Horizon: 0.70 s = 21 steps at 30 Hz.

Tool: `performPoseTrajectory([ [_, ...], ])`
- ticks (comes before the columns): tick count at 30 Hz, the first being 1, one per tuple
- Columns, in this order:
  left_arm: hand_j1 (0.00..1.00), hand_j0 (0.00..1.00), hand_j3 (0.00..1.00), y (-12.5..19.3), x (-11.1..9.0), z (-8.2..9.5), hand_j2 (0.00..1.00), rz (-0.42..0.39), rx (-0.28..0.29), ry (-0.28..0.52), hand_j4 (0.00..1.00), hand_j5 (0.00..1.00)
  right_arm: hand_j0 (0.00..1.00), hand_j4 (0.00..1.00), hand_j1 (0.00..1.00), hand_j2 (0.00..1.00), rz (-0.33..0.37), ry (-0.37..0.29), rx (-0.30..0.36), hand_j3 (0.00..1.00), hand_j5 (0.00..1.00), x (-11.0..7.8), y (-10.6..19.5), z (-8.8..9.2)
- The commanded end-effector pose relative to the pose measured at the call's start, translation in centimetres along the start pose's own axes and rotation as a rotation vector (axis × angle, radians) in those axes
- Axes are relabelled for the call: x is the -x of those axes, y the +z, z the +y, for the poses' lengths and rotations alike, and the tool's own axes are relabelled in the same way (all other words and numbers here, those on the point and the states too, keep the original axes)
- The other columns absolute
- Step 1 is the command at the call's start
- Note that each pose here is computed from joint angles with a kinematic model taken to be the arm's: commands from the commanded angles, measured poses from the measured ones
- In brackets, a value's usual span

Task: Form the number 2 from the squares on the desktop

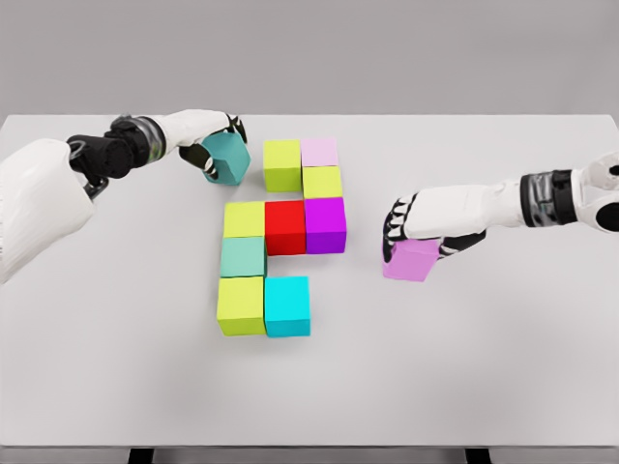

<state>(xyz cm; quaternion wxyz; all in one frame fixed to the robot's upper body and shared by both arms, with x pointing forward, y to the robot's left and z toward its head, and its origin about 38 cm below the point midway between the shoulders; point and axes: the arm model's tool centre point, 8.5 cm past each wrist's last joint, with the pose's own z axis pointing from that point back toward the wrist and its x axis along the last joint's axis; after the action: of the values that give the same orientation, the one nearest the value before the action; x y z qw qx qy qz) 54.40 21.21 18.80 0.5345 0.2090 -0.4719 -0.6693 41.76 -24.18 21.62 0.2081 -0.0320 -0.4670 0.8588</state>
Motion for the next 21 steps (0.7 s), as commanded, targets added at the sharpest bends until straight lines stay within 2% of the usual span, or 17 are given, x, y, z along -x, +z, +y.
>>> performPoseTrajectory([
  [1, 0.46, 0.46, 0.46, -0.2, -0.1, 0.0, 0.46, 0.017, -0.002, 0.009, 0.46, 0.46, 0.62, 0.62, 0.62, 0.62, -0.023, -0.001, -0.012, 0.62, 0.62, -0.9, 0.1, 0.4],
  [3, 0.46, 0.46, 0.46, -0.3, -0.2, 0.0, 0.46, 0.032, -0.006, 0.019, 0.46, 0.46, 0.62, 0.62, 0.62, 0.62, -0.046, -0.045, -0.013, 0.62, 0.62, -1.3, -0.3, 1.5],
  [5, 0.45, 0.45, 0.45, -0.3, -0.2, 0.0, 0.45, 0.040, -0.006, 0.025, 0.45, 0.45, 0.62, 0.62, 0.62, 0.62, -0.058, -0.055, -0.014, 0.62, 0.62, -1.5, -0.5, 1.7],
  [13, 0.46, 0.46, 0.46, -0.6, -0.9, -0.1, 0.46, 0.026, -0.005, 0.027, 0.46, 0.46, 0.62, 0.62, 0.62, 0.62, -0.116, -0.019, -0.002, 0.62, 0.62, -3.4, -1.5, 0.9],
  [15, 0.55, 0.55, 0.55, -0.6, -0.8, -0.2, 0.55, 0.027, -0.005, 0.028, 0.55, 0.55, 0.62, 0.62, 0.62, 0.62, -0.127, -0.010, 0.001, 0.62, 0.62, -3.7, -1.6, 0.8],
  [18, 0.75, 0.75, 0.75, -0.5, -0.5, 0.0, 0.75, 0.035, -0.027, 0.027, 0.75, 0.75, 0.62, 0.62, 0.62, 0.62, -0.152, -0.001, 0.012, 0.62, 0.62, -4.3, -2.5, 0.3],
  [21, 0.82, 0.82, 0.82, -0.5, -0.4, 0.0, 0.82, 0.040, -0.027, 0.024, 0.82, 0.82, 0.62, 0.62, 0.62, 0.62, -0.165, -0.001, 0.018, 0.62, 0.62, -4.5, -3.1, 0.1],
])
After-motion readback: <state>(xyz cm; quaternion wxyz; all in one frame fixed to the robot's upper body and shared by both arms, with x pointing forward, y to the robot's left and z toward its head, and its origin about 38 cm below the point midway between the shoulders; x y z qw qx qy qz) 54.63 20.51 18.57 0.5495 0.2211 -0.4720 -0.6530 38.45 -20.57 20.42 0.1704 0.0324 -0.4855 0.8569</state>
